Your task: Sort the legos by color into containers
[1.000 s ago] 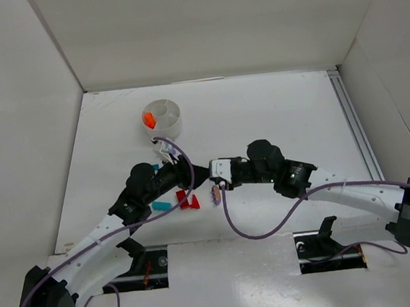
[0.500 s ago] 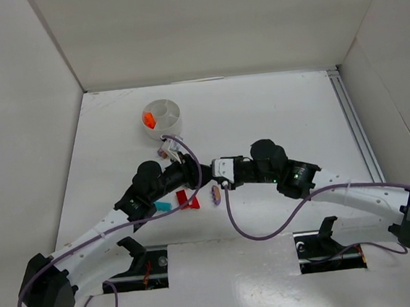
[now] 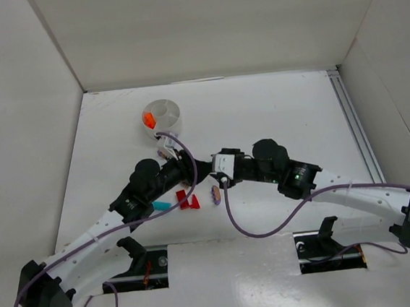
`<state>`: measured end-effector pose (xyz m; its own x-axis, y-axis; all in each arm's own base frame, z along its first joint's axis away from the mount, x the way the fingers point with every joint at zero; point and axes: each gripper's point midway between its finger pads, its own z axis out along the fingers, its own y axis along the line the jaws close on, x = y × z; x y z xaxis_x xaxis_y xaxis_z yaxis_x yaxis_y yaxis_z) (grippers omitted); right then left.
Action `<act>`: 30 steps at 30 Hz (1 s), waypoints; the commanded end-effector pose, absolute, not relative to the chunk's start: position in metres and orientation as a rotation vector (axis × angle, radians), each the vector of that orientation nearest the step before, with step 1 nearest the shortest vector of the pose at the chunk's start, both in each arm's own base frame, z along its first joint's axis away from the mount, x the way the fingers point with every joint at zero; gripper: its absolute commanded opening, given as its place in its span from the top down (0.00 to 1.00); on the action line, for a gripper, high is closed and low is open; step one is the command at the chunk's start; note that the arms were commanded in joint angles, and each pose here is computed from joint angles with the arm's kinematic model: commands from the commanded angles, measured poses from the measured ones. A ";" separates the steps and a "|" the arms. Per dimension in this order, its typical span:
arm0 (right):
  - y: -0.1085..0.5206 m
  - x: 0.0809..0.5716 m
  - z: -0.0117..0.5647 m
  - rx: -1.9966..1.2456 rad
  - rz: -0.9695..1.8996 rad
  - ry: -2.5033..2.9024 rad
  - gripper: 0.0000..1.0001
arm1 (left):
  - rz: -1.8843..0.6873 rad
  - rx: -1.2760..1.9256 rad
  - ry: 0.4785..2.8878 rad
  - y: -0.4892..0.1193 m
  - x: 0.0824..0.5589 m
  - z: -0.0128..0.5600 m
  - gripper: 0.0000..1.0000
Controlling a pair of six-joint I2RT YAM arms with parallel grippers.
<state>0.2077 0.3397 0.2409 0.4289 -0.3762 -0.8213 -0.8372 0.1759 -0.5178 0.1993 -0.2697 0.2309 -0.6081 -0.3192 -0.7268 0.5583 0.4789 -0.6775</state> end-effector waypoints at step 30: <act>0.215 0.317 0.227 -1.076 0.190 1.526 0.00 | -0.217 -0.695 1.916 -0.121 0.447 0.215 1.00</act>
<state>0.3164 0.2181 0.2195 0.1211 -0.5467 -0.8285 -0.6960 0.5483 -0.4636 0.4331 -0.1353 0.1938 -0.3938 -0.5128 -0.7629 -0.2857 0.8571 -0.4287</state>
